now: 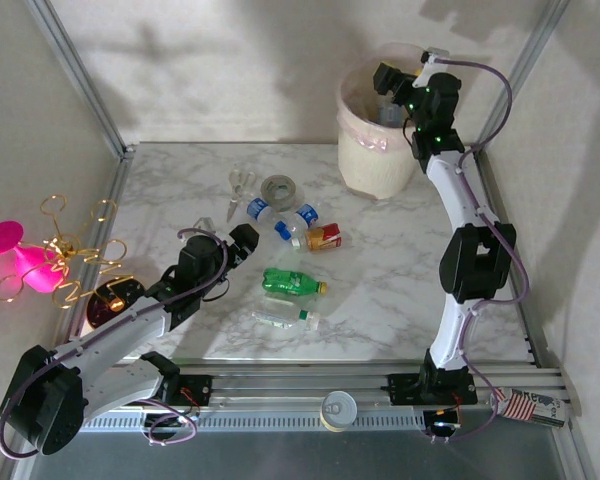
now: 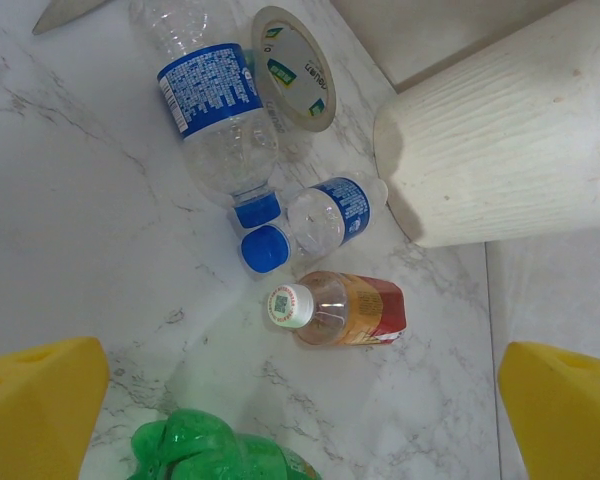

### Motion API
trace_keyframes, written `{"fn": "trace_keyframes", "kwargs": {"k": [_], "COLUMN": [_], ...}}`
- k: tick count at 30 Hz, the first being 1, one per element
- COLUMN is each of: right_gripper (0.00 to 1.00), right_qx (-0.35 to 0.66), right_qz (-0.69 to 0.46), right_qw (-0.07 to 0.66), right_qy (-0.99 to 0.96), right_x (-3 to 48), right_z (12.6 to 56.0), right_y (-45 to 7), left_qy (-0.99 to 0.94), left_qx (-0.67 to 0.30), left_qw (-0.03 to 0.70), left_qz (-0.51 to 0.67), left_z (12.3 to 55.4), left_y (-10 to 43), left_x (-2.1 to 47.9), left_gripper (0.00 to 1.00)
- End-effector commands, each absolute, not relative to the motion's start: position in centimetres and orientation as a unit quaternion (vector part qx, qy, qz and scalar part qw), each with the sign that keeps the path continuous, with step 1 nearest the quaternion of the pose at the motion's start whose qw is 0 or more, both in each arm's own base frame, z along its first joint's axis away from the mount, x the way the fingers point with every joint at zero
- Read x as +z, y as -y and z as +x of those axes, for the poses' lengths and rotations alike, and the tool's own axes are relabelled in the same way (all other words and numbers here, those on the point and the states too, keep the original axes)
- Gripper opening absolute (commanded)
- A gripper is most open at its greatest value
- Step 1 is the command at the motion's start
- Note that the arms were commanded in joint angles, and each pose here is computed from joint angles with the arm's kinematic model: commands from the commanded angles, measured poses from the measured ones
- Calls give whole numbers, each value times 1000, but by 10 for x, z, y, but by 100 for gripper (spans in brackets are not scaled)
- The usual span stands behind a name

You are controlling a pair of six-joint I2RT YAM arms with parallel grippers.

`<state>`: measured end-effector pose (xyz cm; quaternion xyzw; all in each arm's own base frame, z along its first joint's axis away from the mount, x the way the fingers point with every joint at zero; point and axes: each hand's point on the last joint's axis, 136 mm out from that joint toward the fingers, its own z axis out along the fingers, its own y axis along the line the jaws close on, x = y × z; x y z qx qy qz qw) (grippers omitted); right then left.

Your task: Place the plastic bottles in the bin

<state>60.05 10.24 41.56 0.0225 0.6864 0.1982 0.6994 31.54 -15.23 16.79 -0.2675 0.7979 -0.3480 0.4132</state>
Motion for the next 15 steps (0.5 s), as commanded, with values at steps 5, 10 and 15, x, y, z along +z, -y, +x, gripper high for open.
{"fn": "trace_keyframes", "kwargs": {"k": [5, 10, 15], "right_gripper": [99, 99, 99], "right_qx": [113, 115, 119], "right_qz": [-30, -51, -58], "right_qw": [739, 712, 659], "right_qy": [-664, -690, -741], "right_x": [456, 418, 348], "right_z": [527, 471, 415], "right_y": [-127, -156, -175], "left_qy": [-792, -812, -836], "left_qx": [-357, -340, -319], "left_qw": [413, 397, 375], "left_qz": [-273, -259, -243], "left_z": [319, 310, 288], "left_y": [155, 160, 166], "left_x": [177, 175, 172], "left_gripper": [100, 99, 100]}}
